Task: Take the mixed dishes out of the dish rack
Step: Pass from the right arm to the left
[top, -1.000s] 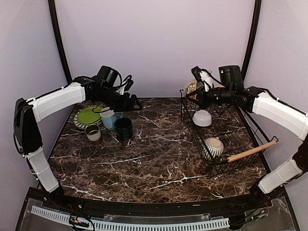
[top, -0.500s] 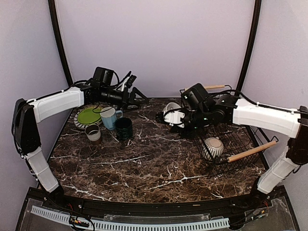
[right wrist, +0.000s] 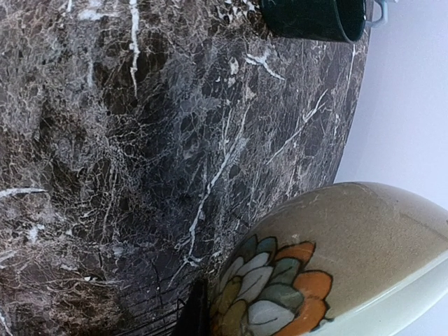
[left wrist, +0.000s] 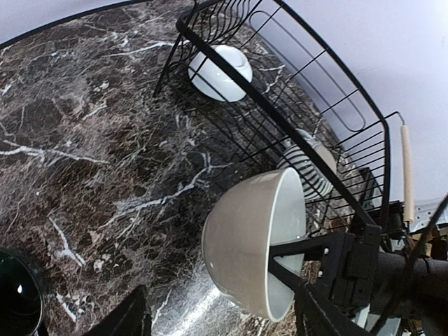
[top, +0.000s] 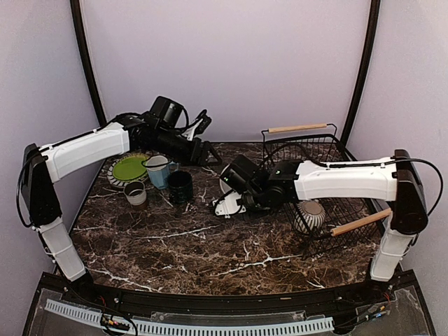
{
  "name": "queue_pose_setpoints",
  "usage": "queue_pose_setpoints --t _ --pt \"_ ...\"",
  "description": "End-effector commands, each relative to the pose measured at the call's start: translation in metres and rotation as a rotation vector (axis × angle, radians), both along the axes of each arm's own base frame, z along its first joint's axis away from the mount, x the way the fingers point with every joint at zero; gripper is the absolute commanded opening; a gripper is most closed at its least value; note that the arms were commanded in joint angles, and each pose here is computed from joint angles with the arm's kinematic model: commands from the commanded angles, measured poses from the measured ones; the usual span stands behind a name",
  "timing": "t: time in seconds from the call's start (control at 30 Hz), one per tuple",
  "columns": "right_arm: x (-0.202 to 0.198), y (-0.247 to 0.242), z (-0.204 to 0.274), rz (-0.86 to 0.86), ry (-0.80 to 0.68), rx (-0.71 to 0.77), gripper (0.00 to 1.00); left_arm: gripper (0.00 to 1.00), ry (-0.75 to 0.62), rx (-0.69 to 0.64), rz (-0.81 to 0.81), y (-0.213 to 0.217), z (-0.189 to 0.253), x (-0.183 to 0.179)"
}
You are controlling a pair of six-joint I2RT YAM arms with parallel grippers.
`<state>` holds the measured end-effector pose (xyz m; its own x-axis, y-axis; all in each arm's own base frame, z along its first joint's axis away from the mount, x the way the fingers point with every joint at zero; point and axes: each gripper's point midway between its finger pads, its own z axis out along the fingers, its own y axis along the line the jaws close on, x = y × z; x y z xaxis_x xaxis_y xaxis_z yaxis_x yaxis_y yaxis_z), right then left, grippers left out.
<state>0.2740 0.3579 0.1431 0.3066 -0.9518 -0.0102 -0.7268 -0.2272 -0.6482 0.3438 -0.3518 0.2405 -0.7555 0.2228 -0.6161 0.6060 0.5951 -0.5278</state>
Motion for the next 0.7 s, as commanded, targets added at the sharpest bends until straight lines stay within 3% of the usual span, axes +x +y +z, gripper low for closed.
queue_pose_setpoints --t 0.0,0.33,0.5,0.67 --pt "0.005 0.017 0.026 0.04 -0.124 -0.018 0.0 0.63 -0.082 0.223 0.01 0.006 -0.022 -0.003" --pt "-0.018 0.04 0.013 0.121 -0.103 -0.09 0.0 0.43 -0.132 0.363 -0.029 -0.008 -0.043 -0.019" --pt "-0.025 0.044 0.005 0.137 -0.077 -0.125 0.0 0.29 -0.201 0.515 0.0 -0.002 -0.053 -0.018" --pt "-0.03 0.046 0.007 0.149 -0.068 -0.111 0.0 0.19 -0.187 0.533 -0.008 -0.004 -0.06 -0.02"
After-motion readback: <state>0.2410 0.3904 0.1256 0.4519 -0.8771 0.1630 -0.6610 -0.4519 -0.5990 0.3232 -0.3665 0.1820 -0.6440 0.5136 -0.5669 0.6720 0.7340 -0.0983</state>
